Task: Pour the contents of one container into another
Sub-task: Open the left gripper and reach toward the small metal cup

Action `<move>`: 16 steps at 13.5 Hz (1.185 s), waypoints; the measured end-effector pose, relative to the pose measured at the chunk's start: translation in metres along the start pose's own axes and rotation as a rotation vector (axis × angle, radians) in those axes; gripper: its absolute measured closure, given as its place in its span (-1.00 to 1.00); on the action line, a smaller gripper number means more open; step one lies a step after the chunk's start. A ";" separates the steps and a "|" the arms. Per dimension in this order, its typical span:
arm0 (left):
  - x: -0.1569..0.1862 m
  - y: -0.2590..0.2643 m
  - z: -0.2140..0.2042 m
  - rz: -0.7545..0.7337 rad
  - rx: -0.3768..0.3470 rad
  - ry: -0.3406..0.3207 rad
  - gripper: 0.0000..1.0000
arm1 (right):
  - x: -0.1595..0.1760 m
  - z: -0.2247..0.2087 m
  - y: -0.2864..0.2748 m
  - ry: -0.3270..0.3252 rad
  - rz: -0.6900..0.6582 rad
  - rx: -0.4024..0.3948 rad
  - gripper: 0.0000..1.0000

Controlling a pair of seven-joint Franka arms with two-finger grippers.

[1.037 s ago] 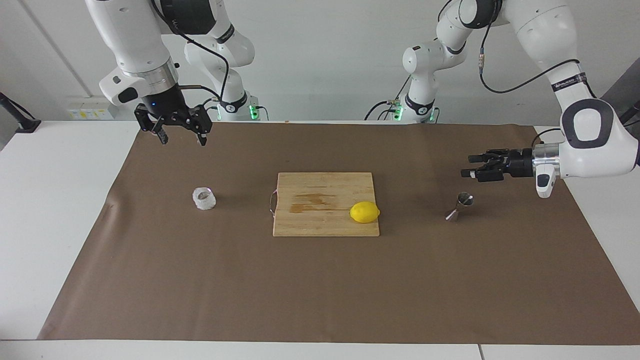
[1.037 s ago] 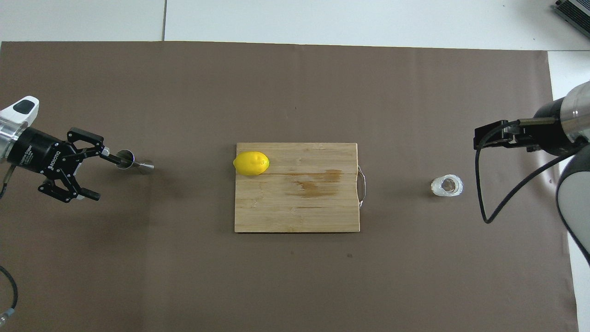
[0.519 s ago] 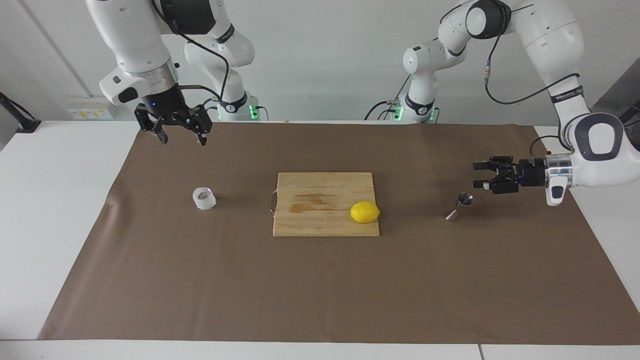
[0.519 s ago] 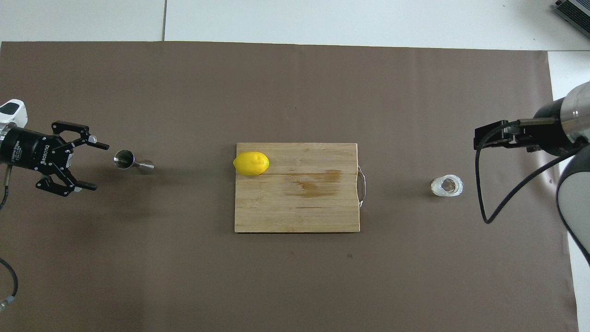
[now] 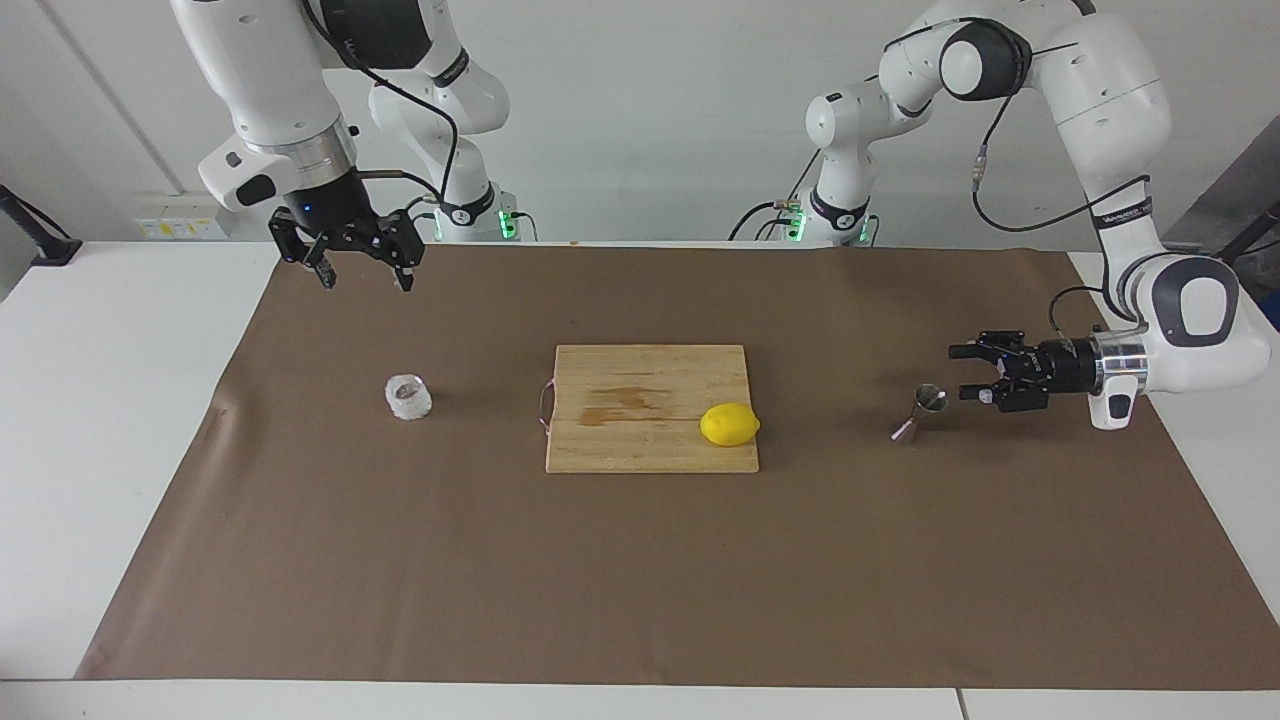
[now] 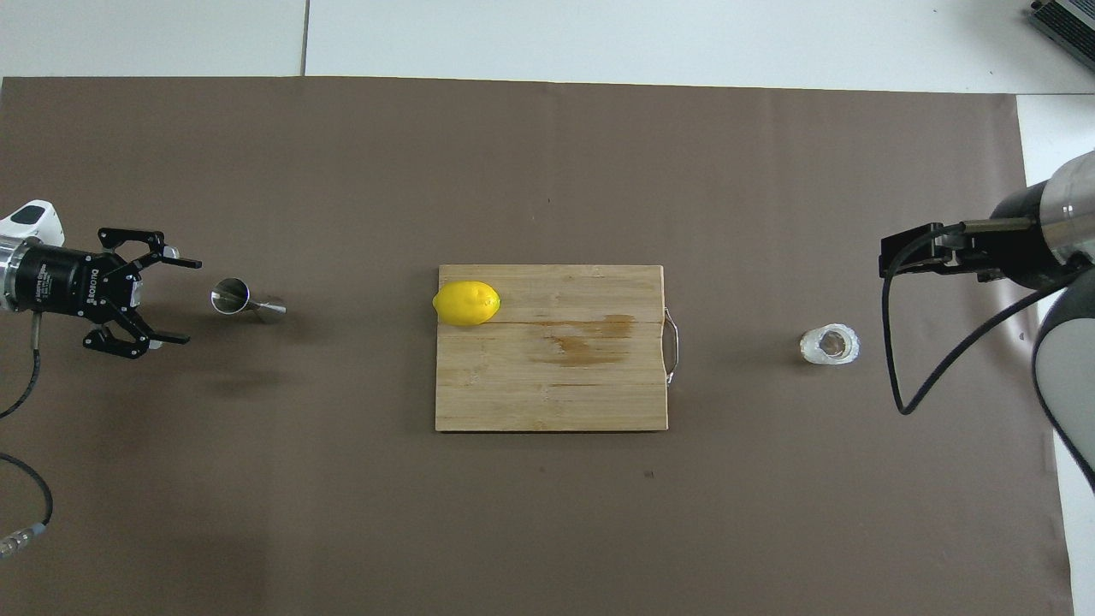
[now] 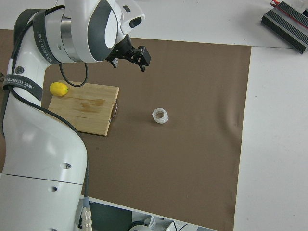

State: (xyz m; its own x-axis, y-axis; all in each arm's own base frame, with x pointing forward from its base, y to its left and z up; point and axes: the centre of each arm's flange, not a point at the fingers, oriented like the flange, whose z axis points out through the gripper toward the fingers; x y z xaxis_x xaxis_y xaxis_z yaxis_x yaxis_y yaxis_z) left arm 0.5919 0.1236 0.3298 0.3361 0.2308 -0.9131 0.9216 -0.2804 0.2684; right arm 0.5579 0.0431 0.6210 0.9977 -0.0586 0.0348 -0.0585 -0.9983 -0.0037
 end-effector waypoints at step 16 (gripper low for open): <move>0.034 0.000 0.023 -0.328 -0.048 -0.039 -1.00 | 0.000 0.000 0.000 0.000 0.000 0.000 -1.00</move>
State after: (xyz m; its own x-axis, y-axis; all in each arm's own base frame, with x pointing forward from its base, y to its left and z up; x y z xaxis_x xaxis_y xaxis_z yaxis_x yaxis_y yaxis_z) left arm 0.5991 0.1094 0.2917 0.0128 0.2654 -0.9640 0.9879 -0.1526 -0.0289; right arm 0.5579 0.0431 0.6210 0.9977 -0.0585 0.0348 -0.0584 -0.9983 -0.0037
